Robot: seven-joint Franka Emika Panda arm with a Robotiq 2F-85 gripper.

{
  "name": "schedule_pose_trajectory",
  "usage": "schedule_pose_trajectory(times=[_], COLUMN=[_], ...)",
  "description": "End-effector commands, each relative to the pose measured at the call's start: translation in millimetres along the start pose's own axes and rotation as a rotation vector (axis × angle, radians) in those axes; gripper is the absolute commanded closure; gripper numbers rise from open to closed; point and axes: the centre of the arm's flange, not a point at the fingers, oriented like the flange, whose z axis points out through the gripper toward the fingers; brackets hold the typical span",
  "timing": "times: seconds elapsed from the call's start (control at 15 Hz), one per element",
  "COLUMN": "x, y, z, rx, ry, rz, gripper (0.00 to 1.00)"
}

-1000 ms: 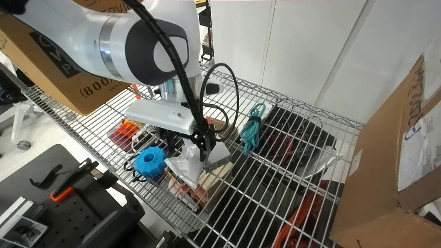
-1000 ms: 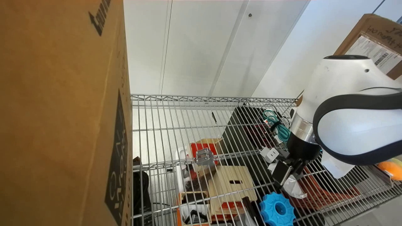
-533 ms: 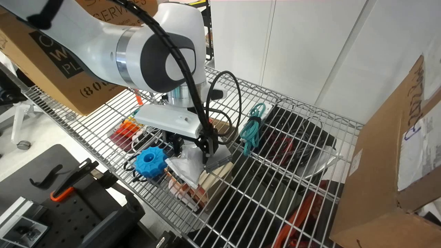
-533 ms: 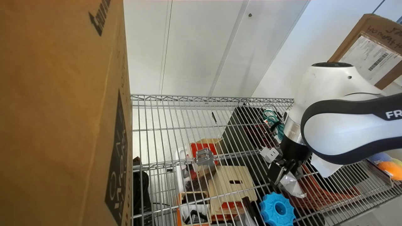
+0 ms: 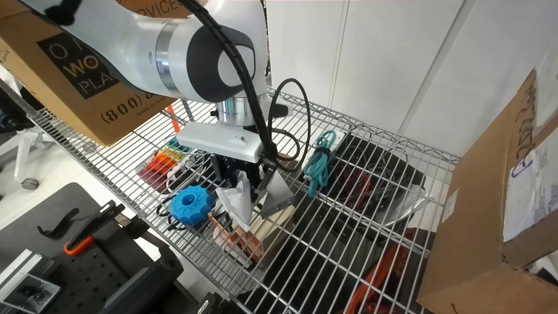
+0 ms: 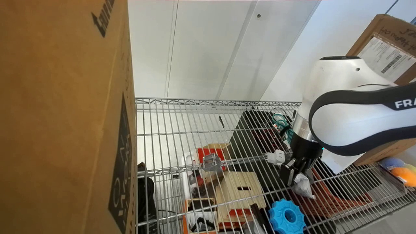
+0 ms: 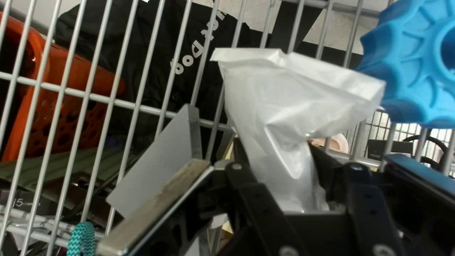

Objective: Move the white packet slightly to the left

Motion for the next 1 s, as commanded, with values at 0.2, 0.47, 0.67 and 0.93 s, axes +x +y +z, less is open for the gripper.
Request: schedule_pose_trajectory(times=[0.2, 0.47, 0.67, 0.93], x=[7, 21, 42, 74], y=[-17, -31, -39, -59], z=[-55, -89, -109, -130], rx=[0.004, -0.009, -0.032, -0.071], ry=[0.029, 0.036, 0.051, 0.082], rz=[-0.087, -0.183, -0.254, -0.361], gripper=[0.92, 0.92, 0.92, 0.92])
